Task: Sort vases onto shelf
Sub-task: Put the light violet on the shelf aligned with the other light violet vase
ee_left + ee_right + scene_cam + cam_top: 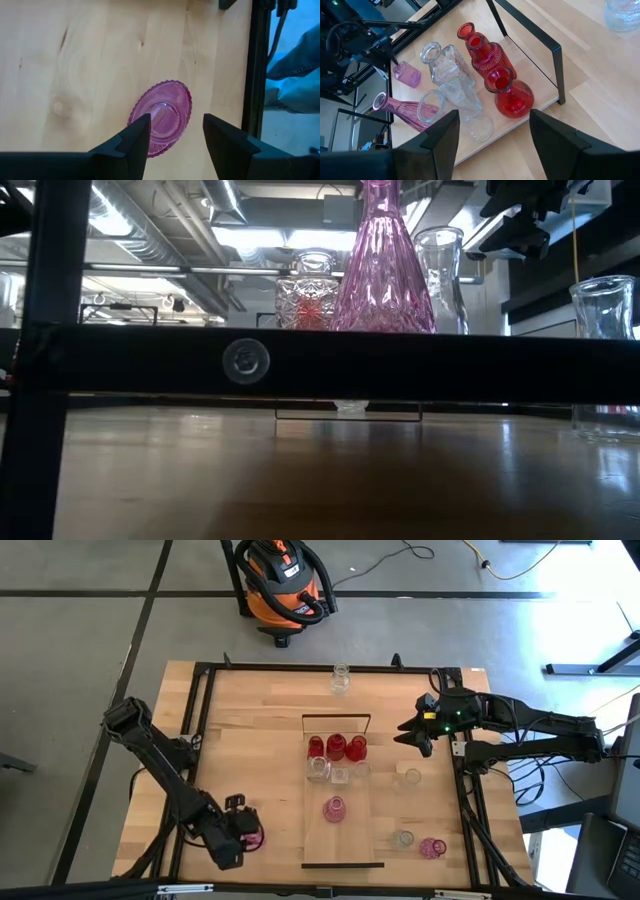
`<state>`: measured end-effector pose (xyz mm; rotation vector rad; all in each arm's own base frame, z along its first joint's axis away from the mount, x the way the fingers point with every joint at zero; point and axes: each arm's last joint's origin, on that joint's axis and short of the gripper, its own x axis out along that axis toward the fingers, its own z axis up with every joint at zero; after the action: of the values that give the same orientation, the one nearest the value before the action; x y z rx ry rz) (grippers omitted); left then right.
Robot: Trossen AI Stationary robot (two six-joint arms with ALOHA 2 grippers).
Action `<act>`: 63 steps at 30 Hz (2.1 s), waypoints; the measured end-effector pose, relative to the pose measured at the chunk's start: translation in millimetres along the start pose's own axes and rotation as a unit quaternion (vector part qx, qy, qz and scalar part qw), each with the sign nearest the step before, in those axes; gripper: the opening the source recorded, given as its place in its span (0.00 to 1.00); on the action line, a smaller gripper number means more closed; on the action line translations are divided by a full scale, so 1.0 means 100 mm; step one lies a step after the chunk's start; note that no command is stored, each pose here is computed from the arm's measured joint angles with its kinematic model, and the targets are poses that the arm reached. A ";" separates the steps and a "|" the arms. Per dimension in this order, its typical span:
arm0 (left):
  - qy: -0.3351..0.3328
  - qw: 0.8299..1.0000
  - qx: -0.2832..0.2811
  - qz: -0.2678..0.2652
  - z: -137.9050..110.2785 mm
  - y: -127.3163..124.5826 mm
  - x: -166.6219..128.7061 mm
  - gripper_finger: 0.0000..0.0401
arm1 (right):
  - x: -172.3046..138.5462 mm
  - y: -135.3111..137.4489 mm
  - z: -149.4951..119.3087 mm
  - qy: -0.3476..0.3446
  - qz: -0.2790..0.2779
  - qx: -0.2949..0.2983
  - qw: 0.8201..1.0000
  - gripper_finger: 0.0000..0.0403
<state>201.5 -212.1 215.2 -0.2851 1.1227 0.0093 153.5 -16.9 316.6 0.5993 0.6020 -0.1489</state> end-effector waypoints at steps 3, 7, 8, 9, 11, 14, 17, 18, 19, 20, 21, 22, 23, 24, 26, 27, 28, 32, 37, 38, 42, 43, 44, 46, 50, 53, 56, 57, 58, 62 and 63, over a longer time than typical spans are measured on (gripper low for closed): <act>-0.005 1.000 0.005 -0.007 0.00 -0.02 0.00 0.44 | 0.00 0.00 0.00 0.000 0.000 0.000 1.000 0.55; -0.006 1.000 0.014 0.005 -0.01 -0.01 0.00 0.44 | 0.00 0.00 0.00 0.000 0.000 0.000 1.000 0.55; -0.006 1.000 0.016 0.013 -0.02 0.01 0.00 0.44 | 0.00 0.00 0.00 0.000 0.000 0.000 1.000 0.55; -0.006 1.000 0.017 0.021 -0.02 0.02 0.00 0.44 | 0.00 0.00 0.00 0.000 0.000 0.000 1.000 0.55; -0.007 0.999 0.017 0.029 -0.01 0.04 0.00 0.44 | 0.00 0.00 0.00 0.000 0.000 0.000 1.000 0.55; -0.008 0.999 0.016 0.026 -0.01 0.03 0.00 0.44 | 0.00 0.00 0.00 0.000 0.000 0.000 1.000 0.55; -0.007 1.000 0.019 0.023 -0.01 0.03 0.00 0.44 | 0.00 0.00 0.00 0.000 0.000 0.000 1.000 0.55; -0.006 1.000 0.019 0.021 -0.01 0.02 0.00 0.44 | 0.00 0.00 0.00 0.000 0.000 0.000 1.000 0.55; -0.005 1.000 0.020 0.022 -0.01 0.02 0.01 0.44 | 0.00 0.00 0.00 0.000 0.000 0.000 1.000 0.55; -0.002 1.000 0.021 0.023 -0.02 0.02 0.03 0.44 | 0.00 0.00 0.00 0.000 0.000 0.000 1.000 0.55; 0.001 0.999 0.023 0.022 -0.02 0.01 0.05 0.44 | 0.00 0.00 0.00 0.000 0.000 0.000 1.000 0.55; 0.005 0.999 0.026 0.019 -0.02 0.00 0.08 0.44 | 0.00 0.00 0.00 0.000 -0.001 0.000 1.000 0.55; 0.008 0.999 0.028 0.014 -0.03 -0.01 0.10 0.44 | 0.00 0.00 0.00 0.000 -0.001 0.000 1.000 0.55; 0.010 0.999 0.029 0.009 -0.03 -0.03 0.13 0.44 | 0.00 0.00 0.00 0.000 -0.001 0.000 1.000 0.55; 0.013 0.999 0.032 0.011 -0.03 -0.05 0.19 0.44 | 0.00 0.00 0.00 0.000 -0.001 0.002 1.000 0.55; 0.015 0.999 0.031 0.012 -0.04 -0.05 0.21 0.44 | 0.00 0.00 0.00 -0.001 -0.001 0.005 1.000 0.55; 0.014 0.999 0.031 0.014 -0.04 -0.06 0.22 0.44 | 0.00 0.00 0.00 -0.001 -0.001 0.008 1.000 0.55; 0.014 0.999 0.027 0.017 -0.02 -0.04 0.23 0.44 | 0.00 0.00 0.00 -0.001 -0.001 0.011 1.000 0.55; 0.025 0.999 0.010 0.027 0.02 0.02 0.22 0.41 | 0.00 0.00 0.00 -0.001 -0.003 0.011 1.000 0.55; 0.027 0.999 0.008 0.026 0.03 0.03 0.22 0.39 | 0.00 0.00 0.00 -0.002 -0.005 0.011 1.000 0.55; 0.033 0.999 0.002 0.027 0.05 0.05 0.22 0.34 | 0.00 0.00 0.00 -0.003 -0.005 0.010 1.000 0.55; 0.035 0.999 0.002 0.034 0.07 0.06 0.20 0.34 | 0.00 0.00 0.00 -0.003 -0.005 0.011 1.000 0.55; 0.038 0.998 0.006 0.049 0.07 0.08 0.19 0.34 | 0.00 0.00 0.00 -0.003 -0.005 0.012 1.000 0.55; 0.048 0.995 0.032 0.079 0.11 0.11 0.14 0.34 | 0.00 0.00 0.00 -0.003 -0.005 0.016 1.000 0.55; 0.055 0.990 0.070 0.108 0.25 0.20 0.10 0.34 | 0.00 0.00 0.00 -0.001 -0.003 0.022 1.000 0.55; 0.057 0.991 0.096 0.078 0.41 0.24 0.10 0.34 | 0.00 0.00 0.00 0.002 0.002 0.027 1.000 0.55; 0.036 0.989 0.138 0.031 0.61 0.26 0.10 0.34 | 0.00 0.01 0.00 0.008 0.012 0.028 0.999 0.55; 0.025 0.988 0.154 0.019 0.69 0.27 0.09 0.34 | 0.00 0.01 -0.01 0.010 0.016 0.028 0.999 0.55; 0.014 0.985 0.172 0.006 0.76 0.28 0.06 0.34 | 0.00 0.01 -0.01 0.013 0.020 0.028 0.999 0.55; -0.019 0.974 0.223 -0.024 1.03 0.39 -0.07 0.34 | 0.00 0.02 -0.02 0.025 0.035 0.027 0.999 0.55; -0.025 0.971 0.237 -0.026 1.09 0.43 -0.11 0.34 | 0.00 0.02 -0.02 0.028 0.036 0.024 0.999 0.55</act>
<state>286.9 -144.3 259.4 0.1141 1.0318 -0.2939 153.0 -14.2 316.0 0.6729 0.6315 -0.0790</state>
